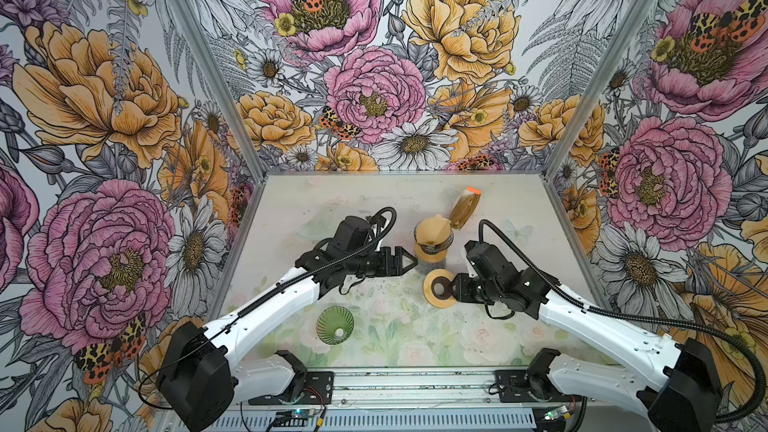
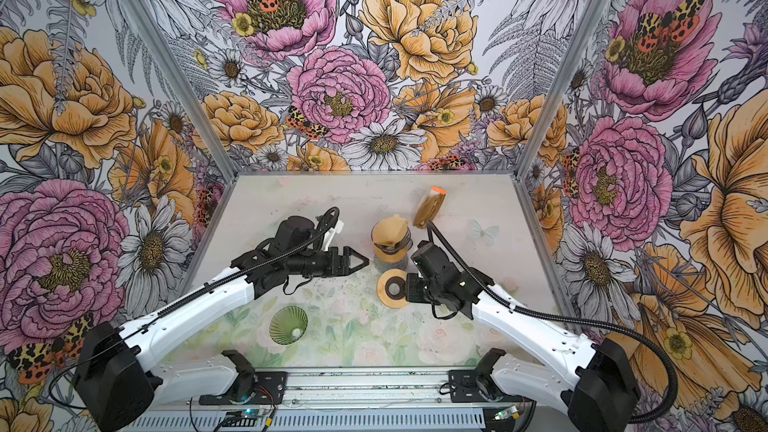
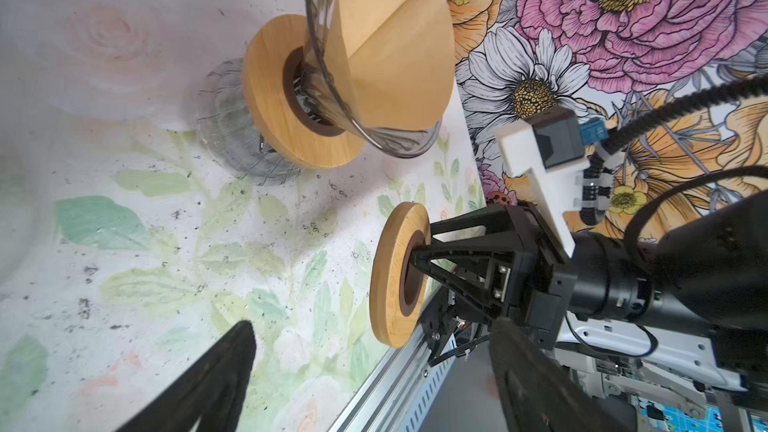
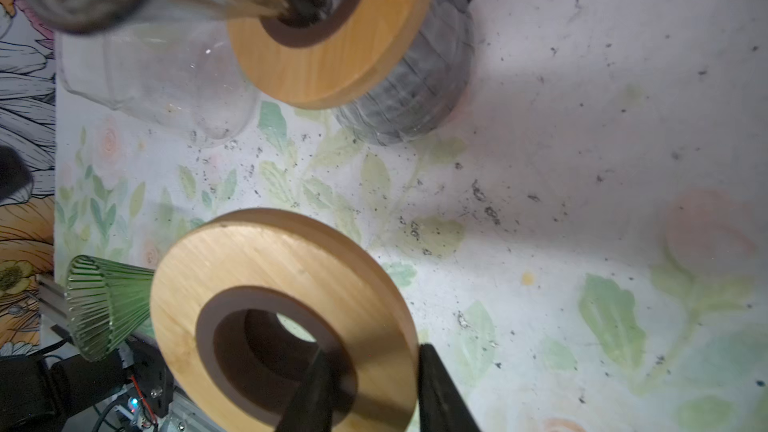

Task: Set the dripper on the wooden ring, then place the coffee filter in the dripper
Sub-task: 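Lift the wooden ring with right gripper toward the left gripper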

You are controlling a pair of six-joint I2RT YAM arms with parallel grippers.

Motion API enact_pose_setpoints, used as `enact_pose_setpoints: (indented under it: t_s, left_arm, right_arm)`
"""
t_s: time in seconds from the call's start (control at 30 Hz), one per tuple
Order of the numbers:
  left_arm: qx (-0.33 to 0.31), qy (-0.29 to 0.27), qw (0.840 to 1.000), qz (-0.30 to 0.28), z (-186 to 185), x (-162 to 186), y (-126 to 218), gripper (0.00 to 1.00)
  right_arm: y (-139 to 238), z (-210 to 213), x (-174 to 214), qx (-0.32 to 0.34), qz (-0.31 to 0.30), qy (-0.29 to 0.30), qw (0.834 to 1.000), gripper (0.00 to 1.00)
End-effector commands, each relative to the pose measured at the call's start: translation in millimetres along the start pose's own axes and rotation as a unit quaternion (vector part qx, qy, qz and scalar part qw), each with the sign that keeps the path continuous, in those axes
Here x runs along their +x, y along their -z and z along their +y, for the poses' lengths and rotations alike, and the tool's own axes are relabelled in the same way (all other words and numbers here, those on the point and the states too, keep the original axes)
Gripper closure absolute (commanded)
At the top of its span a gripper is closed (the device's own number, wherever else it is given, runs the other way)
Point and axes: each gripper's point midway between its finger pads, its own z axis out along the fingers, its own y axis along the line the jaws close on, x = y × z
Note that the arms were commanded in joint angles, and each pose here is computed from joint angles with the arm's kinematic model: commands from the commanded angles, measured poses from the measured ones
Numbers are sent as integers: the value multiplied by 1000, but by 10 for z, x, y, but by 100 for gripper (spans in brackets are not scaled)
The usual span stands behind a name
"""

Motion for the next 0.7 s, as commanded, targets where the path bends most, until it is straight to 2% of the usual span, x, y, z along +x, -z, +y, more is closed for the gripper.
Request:
enact_pose_setpoints:
  t_s: [0.0,0.1,0.33,0.4,0.5,0.67]
  left_arm:
    - [55,4,998,-1,-218,-9,22,17]
    - [73,1,997,11,-297,51,14,23]
    - [124,0,992,27,-467,125,17,45]
    - [128,0,991,27,-482,132,27,50]
    - [122,-5,992,20,-467,114,48,54]
    - [137,-3,990,16,-510,92,44,67]
  right_arm:
    - [128,311,-192,-49,-27,28,998,76]
    - [178,440,-256,-66,-31,40,997,76]
    - [281,668,-397,-94,-46,58,993,76]
    - [294,700,-428,-96,-49,60,992,76]
    - [293,729,-454,-98,-51,61,992,76]
    - [274,766,-455,-101,-51,64,992,76]
